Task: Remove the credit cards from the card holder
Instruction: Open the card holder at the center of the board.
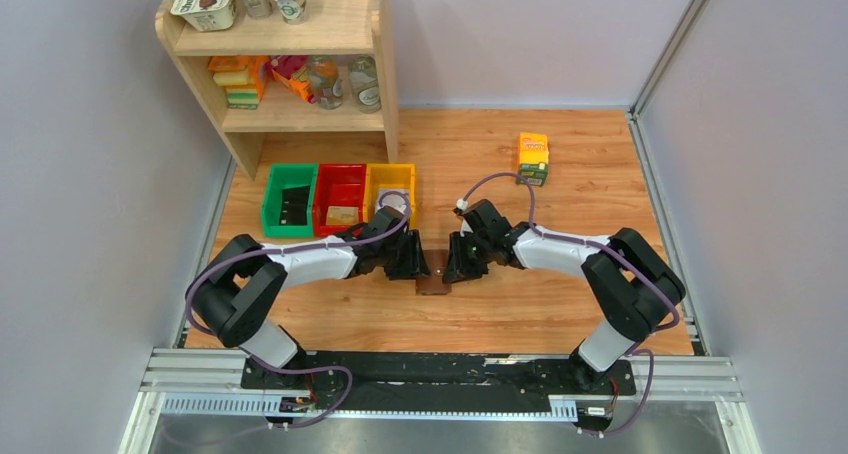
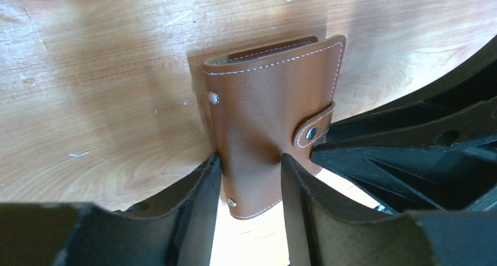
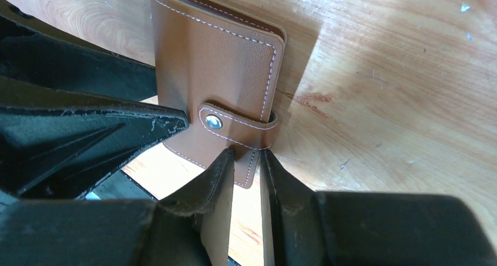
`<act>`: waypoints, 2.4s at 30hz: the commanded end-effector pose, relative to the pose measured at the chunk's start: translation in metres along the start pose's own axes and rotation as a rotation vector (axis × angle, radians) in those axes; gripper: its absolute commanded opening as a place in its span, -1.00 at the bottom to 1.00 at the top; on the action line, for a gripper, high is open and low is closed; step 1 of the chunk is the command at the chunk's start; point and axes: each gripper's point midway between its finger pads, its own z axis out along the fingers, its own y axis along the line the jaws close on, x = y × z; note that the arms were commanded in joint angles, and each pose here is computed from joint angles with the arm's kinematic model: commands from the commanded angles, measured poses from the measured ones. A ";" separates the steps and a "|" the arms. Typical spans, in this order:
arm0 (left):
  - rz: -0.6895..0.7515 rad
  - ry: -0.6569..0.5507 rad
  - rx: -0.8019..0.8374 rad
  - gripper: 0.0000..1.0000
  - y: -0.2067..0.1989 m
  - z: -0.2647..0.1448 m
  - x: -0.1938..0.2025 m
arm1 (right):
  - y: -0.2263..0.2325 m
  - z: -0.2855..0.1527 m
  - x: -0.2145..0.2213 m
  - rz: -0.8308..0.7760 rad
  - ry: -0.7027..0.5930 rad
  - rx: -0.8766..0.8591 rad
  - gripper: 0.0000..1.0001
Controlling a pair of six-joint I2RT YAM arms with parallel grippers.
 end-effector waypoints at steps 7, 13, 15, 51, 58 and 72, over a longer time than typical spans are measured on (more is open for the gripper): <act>0.059 -0.027 0.088 -0.63 -0.030 -0.005 -0.007 | 0.014 -0.002 -0.013 -0.055 -0.039 0.023 -0.48; 0.061 -0.040 0.083 -0.89 -0.030 -0.007 -0.009 | 0.008 -0.024 -0.030 -0.086 -0.144 0.234 -0.30; 0.062 -0.043 0.082 -0.94 -0.031 -0.007 -0.009 | 0.008 -0.031 -0.036 -0.110 -0.191 0.307 -0.20; 0.081 -0.142 0.021 -1.00 -0.032 -0.027 -0.020 | -0.001 -0.004 -0.018 -0.069 -0.122 0.375 -0.37; 0.075 -0.190 -0.014 -1.00 -0.026 -0.036 -0.027 | -0.017 -0.015 -0.018 -0.073 -0.155 0.448 -0.68; 0.096 -0.230 -0.016 -1.00 -0.029 -0.048 -0.032 | -0.039 -0.030 -0.024 -0.057 -0.213 0.522 -1.00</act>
